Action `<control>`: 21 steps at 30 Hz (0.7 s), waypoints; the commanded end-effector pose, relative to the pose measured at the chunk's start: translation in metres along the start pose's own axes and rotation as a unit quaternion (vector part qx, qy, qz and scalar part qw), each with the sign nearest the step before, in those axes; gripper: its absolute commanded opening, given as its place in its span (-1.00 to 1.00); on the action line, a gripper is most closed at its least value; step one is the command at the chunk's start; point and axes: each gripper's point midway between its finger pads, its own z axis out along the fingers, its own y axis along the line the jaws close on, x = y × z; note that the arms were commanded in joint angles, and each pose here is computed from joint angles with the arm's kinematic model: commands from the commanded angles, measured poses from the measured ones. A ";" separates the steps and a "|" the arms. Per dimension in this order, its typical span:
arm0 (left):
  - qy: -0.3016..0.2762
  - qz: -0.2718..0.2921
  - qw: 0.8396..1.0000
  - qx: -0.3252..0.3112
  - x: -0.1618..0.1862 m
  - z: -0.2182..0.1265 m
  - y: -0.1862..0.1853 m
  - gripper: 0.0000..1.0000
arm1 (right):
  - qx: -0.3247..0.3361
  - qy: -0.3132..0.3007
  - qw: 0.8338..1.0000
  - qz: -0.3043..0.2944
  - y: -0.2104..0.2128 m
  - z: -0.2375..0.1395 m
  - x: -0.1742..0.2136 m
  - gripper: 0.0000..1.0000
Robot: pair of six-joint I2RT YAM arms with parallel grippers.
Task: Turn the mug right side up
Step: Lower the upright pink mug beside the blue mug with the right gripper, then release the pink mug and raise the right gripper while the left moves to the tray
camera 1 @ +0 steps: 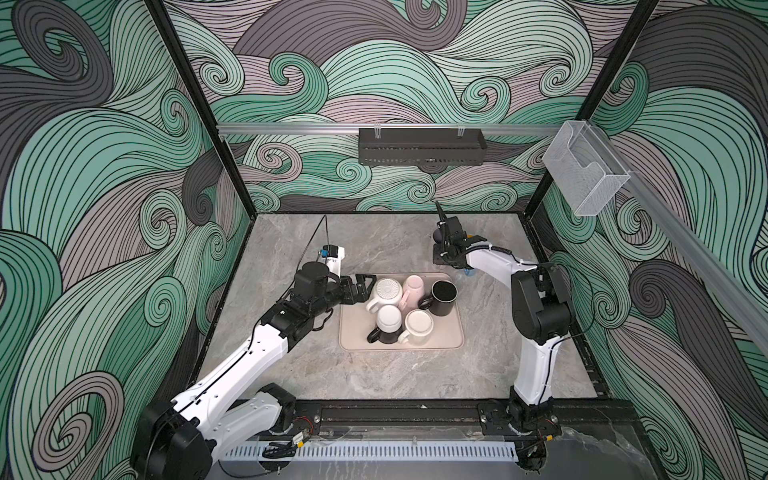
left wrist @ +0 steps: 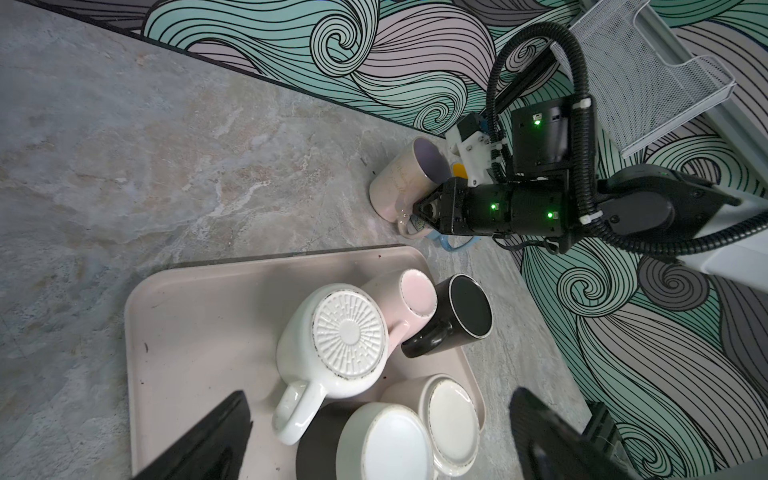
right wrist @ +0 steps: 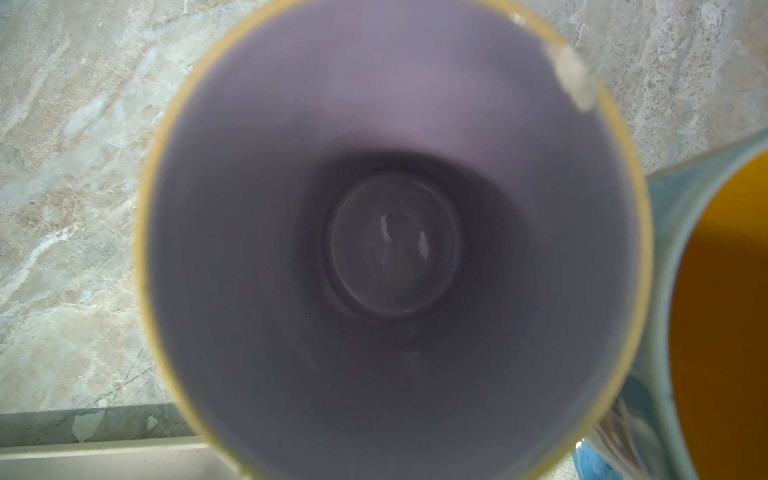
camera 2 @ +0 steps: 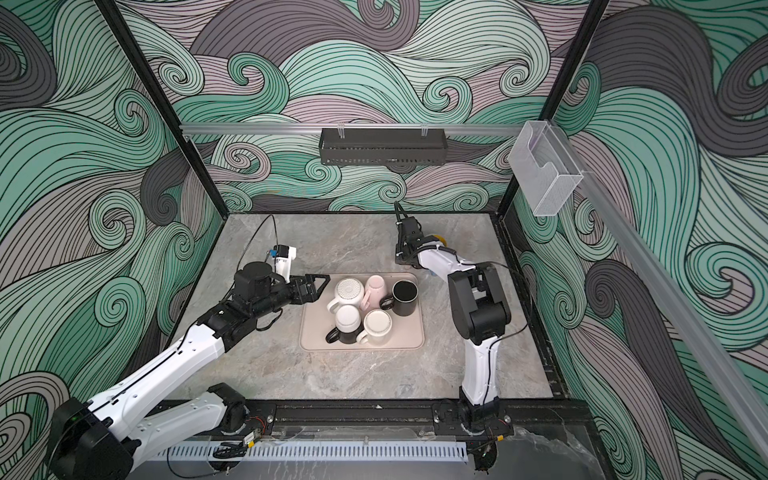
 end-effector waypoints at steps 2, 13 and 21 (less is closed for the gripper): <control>0.004 -0.003 1.000 0.008 0.000 0.003 -0.002 0.96 | -0.005 -0.021 1.000 0.006 -0.003 -0.018 -0.010 -0.44; 0.020 -0.009 1.000 0.008 0.007 0.010 0.001 0.95 | -0.007 -0.043 0.999 0.010 -0.006 -0.039 -0.020 -0.29; 0.030 -0.010 0.999 0.004 0.014 0.015 0.005 0.94 | -0.012 -0.074 0.997 0.017 -0.011 -0.074 -0.029 -0.25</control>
